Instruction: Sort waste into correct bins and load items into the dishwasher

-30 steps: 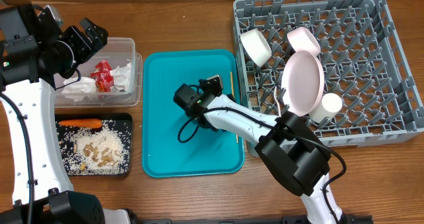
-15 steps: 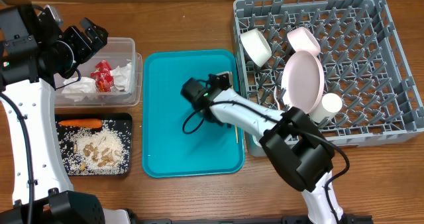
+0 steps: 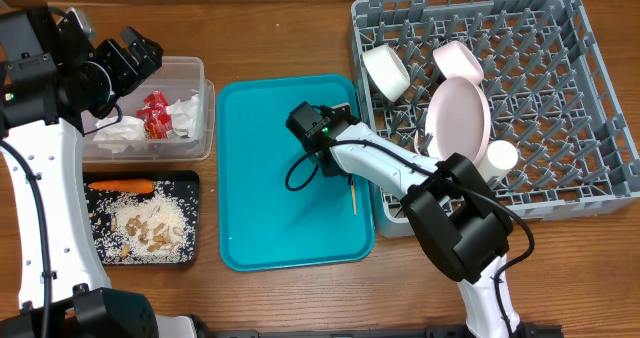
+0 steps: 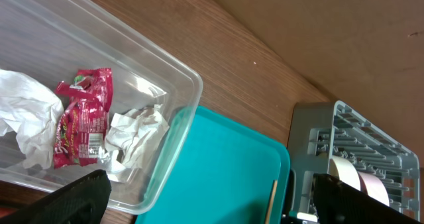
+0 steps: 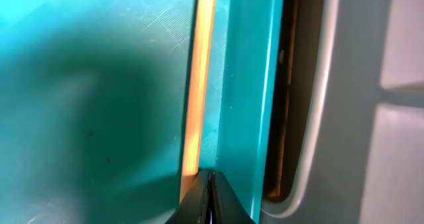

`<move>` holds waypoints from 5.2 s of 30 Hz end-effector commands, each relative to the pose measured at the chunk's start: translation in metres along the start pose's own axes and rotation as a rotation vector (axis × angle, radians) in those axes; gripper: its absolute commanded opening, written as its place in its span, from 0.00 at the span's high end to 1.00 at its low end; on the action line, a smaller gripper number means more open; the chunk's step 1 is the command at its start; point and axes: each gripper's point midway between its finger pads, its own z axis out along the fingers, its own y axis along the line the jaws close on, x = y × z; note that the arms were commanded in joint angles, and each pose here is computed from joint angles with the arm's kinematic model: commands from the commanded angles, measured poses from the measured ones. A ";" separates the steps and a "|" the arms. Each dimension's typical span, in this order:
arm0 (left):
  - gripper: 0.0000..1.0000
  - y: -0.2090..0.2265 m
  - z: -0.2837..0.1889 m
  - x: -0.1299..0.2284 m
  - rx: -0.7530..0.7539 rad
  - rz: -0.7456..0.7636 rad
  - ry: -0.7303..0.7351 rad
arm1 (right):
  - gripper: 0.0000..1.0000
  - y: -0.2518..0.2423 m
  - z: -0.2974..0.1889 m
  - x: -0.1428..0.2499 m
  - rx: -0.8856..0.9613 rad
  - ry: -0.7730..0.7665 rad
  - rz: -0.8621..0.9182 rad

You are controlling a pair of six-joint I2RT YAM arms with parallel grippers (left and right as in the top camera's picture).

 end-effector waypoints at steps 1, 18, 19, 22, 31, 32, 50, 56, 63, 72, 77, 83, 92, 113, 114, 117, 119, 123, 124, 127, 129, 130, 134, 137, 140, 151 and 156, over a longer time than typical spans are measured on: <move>0.00 -0.010 -0.013 -0.007 0.029 0.005 -0.031 | 0.96 0.004 0.003 0.007 -0.032 0.039 -0.052; 0.00 -0.010 -0.013 -0.007 0.029 0.005 -0.031 | 0.88 0.031 -0.020 0.011 -0.058 0.017 -0.120; 0.00 -0.010 -0.013 -0.007 0.029 0.005 -0.031 | 0.88 0.032 -0.021 0.011 -0.064 0.020 -0.120; 0.00 -0.010 -0.013 -0.007 0.029 0.005 -0.031 | 0.88 0.033 -0.023 0.011 -0.074 0.026 -0.118; 0.00 -0.010 -0.013 -0.007 0.029 0.005 -0.031 | 0.93 0.021 -0.058 -0.025 -0.091 -0.008 -0.039; 0.00 -0.010 -0.013 -0.007 0.028 0.005 -0.031 | 0.93 0.018 -0.065 -0.031 -0.094 -0.015 -0.020; 0.00 -0.010 -0.013 -0.007 0.029 0.005 -0.031 | 0.57 0.022 -0.084 -0.041 -0.195 0.044 0.329; 0.00 -0.010 -0.013 -0.007 0.029 0.005 -0.031 | 0.53 0.024 -0.073 -0.033 -0.182 0.062 0.320; 0.00 -0.010 -0.013 -0.007 0.029 0.005 -0.031 | 0.49 0.022 -0.066 -0.029 -0.176 0.075 0.318; 0.00 -0.010 -0.013 -0.007 0.029 0.005 -0.031 | 0.49 0.041 -0.055 -0.029 -0.318 0.108 0.243; 0.00 -0.010 -0.013 -0.007 0.029 0.005 -0.031 | 0.50 0.034 -0.052 -0.033 -0.292 0.087 0.254; 0.00 -0.010 -0.013 -0.007 0.029 0.005 -0.031 | 0.49 0.033 -0.045 -0.032 -0.280 0.079 0.258; 0.00 -0.010 -0.013 -0.007 0.029 0.005 -0.031 | 0.50 0.035 -0.028 -0.026 -0.278 0.077 0.264; 0.00 -0.010 -0.013 -0.007 0.028 0.005 -0.031 | 0.58 0.031 -0.006 -0.020 -0.316 0.112 0.307; 0.00 -0.010 -0.013 -0.007 0.029 0.005 -0.031 | 0.59 0.031 -0.006 -0.020 -0.315 0.111 0.305; 0.00 -0.010 -0.013 -0.007 0.028 0.005 -0.031 | 0.59 0.031 -0.006 -0.020 -0.315 0.111 0.305; 0.00 -0.010 -0.013 -0.007 0.029 0.005 -0.031 | 0.62 0.031 -0.006 -0.020 -0.315 0.111 0.305; 0.00 -0.010 -0.013 -0.007 0.029 0.005 -0.031 | 0.70 0.032 -0.006 -0.020 -0.316 0.112 0.305; 0.00 -0.010 -0.013 -0.007 0.029 0.005 -0.031 | 0.71 0.032 -0.006 -0.019 -0.316 0.113 0.305; 0.00 -0.010 -0.013 -0.007 0.029 0.005 -0.031 | 0.74 0.033 -0.007 -0.018 -0.315 0.114 0.300; 0.00 -0.010 -0.013 -0.007 0.028 0.005 -0.031 | 0.75 0.035 -0.008 -0.018 -0.316 0.113 0.294; 0.00 -0.010 -0.013 -0.007 0.029 0.005 -0.031 | 0.74 0.036 -0.009 -0.017 -0.317 0.112 0.291; 0.00 -0.010 -0.013 -0.007 0.028 0.005 -0.031 | 0.74 0.040 -0.010 -0.016 -0.319 0.110 0.283; 0.00 -0.010 -0.013 -0.007 0.029 0.005 -0.031 | 0.73 0.040 -0.011 -0.016 -0.319 0.111 0.282; 0.00 -0.010 -0.013 -0.007 0.029 0.005 -0.031 | 0.73 0.040 -0.011 -0.016 -0.319 0.110 0.283; 0.00 -0.010 -0.013 -0.007 0.028 0.005 -0.031 | 0.92 0.040 -0.011 -0.016 -0.319 0.110 0.283; 0.00 -0.010 -0.013 -0.007 0.028 0.005 -0.031 | 0.96 0.040 -0.011 -0.017 -0.321 0.107 0.284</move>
